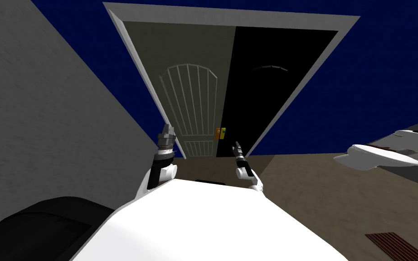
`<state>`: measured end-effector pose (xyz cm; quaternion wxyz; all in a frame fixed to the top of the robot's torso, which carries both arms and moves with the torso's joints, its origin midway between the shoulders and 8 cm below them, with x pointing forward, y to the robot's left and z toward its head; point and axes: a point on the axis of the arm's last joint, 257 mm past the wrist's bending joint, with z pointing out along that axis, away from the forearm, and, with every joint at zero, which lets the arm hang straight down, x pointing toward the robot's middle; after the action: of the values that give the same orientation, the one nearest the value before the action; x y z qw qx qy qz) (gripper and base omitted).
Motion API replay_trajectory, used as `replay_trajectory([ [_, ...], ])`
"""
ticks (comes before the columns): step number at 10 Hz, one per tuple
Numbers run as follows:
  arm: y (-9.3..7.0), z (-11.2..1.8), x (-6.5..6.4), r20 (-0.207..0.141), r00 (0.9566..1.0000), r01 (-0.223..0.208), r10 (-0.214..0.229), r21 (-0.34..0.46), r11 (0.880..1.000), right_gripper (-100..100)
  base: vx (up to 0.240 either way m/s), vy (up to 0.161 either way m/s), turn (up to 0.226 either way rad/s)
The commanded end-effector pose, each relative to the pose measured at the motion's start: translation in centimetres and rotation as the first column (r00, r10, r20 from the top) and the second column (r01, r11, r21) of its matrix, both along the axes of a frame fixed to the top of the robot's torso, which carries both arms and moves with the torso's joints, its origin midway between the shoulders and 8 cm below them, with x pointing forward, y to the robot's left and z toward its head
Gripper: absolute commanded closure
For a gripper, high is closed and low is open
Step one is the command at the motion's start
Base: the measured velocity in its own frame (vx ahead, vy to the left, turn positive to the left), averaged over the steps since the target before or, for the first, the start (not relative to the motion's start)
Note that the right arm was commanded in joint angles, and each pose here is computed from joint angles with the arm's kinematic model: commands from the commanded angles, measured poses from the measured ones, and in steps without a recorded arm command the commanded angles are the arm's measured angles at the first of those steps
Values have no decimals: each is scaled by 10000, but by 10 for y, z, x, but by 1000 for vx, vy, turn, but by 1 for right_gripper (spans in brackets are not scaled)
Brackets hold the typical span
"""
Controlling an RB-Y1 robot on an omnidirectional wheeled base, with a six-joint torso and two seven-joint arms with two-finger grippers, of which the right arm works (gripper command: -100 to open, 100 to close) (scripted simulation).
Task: Pull the door open
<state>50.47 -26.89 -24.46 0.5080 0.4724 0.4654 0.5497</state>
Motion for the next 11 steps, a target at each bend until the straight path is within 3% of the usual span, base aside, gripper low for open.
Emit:
replay_trajectory([
  [1,0,-8,4,-181,9998,-45,44,-70,10000,-100,99,8,58],
  [6,0,-29,14,-657,9977,-155,138,-259,9995,-100,102,8,48],
  [11,-2,-50,25,-1158,9931,-266,207,-491,9984,-100,160,7,59],
])
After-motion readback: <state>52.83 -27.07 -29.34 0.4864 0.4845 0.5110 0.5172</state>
